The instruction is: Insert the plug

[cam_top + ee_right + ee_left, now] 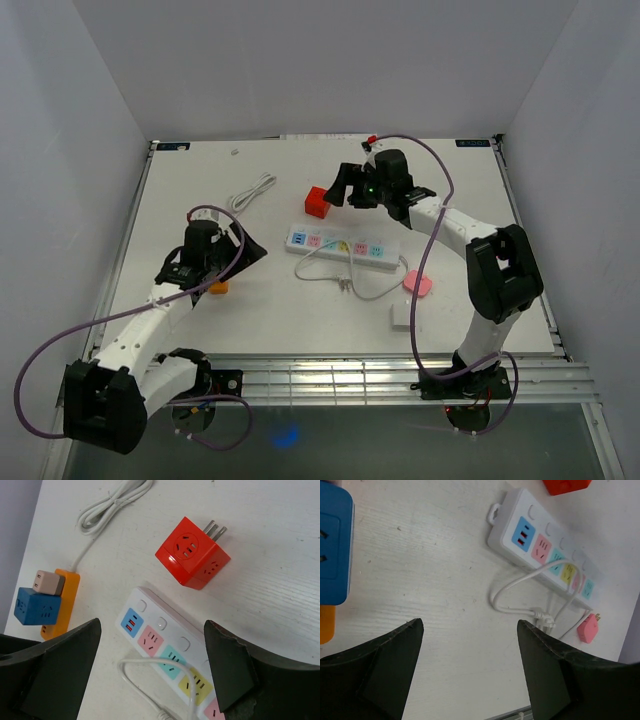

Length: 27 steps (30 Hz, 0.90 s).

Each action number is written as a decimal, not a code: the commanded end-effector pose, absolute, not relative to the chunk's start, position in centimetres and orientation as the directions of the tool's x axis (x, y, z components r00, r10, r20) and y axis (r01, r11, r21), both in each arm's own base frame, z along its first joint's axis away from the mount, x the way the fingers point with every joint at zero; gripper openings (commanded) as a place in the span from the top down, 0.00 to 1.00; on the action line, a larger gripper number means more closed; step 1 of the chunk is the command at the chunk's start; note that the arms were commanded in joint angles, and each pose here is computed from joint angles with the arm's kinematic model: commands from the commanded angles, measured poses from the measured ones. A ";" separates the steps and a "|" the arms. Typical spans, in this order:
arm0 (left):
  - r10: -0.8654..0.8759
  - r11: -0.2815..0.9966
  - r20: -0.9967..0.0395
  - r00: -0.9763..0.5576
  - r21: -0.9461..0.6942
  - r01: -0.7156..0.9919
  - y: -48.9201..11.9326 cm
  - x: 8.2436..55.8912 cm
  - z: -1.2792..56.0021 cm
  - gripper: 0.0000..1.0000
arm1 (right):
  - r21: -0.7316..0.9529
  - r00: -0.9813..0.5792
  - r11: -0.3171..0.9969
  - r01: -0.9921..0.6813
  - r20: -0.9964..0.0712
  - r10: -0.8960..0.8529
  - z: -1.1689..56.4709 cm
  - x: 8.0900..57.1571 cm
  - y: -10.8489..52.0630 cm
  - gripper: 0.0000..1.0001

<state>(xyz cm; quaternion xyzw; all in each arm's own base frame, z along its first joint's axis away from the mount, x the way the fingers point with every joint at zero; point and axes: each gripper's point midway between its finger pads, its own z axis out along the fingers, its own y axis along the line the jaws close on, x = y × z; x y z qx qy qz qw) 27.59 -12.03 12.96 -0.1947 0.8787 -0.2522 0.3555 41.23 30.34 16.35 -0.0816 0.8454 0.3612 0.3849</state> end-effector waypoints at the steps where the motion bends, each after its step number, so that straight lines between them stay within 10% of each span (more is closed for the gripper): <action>1: -0.517 0.784 -0.494 -0.699 -0.601 -0.155 -13.1 28.1 11.2 0.14 | 0.458 -0.633 0.768 -0.447 -0.769 0.090 16.9 42.2 29.7 0.11; 27: -0.620 0.778 -0.549 -0.560 -0.524 -0.347 -5.2 32.8 8.7 0.10 | 0.631 -0.862 0.635 -0.447 -0.494 -0.116 6.1 30.6 33.1 0.11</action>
